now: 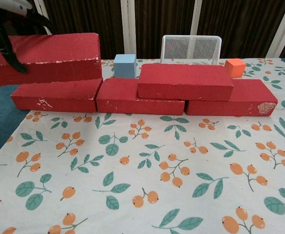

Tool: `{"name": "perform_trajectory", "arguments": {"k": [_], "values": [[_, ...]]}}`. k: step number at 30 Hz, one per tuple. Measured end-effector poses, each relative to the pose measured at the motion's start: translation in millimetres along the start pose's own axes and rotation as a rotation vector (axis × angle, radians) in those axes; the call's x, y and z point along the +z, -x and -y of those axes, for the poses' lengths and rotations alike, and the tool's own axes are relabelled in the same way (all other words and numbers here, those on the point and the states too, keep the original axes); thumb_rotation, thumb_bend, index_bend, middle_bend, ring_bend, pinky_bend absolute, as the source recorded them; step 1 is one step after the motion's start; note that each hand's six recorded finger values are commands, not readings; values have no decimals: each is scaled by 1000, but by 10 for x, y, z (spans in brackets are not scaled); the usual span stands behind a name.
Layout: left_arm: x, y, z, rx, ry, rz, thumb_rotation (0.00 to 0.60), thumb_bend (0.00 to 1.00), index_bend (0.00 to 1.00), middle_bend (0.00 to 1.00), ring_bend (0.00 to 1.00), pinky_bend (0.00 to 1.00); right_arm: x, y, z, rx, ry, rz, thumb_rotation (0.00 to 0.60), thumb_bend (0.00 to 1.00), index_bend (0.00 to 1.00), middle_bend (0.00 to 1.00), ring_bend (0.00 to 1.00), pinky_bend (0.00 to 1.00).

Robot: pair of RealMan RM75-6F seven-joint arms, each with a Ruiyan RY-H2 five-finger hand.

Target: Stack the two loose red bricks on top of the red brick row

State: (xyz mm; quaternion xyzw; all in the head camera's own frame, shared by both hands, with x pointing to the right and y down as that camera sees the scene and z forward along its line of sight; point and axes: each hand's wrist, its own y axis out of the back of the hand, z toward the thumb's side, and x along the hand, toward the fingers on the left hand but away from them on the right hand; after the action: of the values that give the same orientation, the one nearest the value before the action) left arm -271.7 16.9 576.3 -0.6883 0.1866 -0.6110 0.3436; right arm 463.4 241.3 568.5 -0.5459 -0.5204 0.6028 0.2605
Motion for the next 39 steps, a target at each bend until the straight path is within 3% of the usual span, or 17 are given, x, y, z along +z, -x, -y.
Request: {"name": "perform_trajectory", "arguments": {"k": [6,11,21,39], "values": [[-39,-397,-313,-19,-74,12,600,125,334,318,228,218,-40,18,5,-18,-35,35,600,55,0,19,0,0],[-110,-685,-354,-31,-75,2,600,125,337,311,223,215,-68,35,42,-17,-56,63,600,55,0,19,0,0],[-72,-1064,-173,-54,-67,49,600,125,349,292,219,212,-82,70,108,-14,-99,93,600,55,0,19,0,0],[23,-1287,108,-50,-51,122,600,125,342,294,219,211,-98,111,172,-7,-119,115,600,54,0,19,0,0]]}}
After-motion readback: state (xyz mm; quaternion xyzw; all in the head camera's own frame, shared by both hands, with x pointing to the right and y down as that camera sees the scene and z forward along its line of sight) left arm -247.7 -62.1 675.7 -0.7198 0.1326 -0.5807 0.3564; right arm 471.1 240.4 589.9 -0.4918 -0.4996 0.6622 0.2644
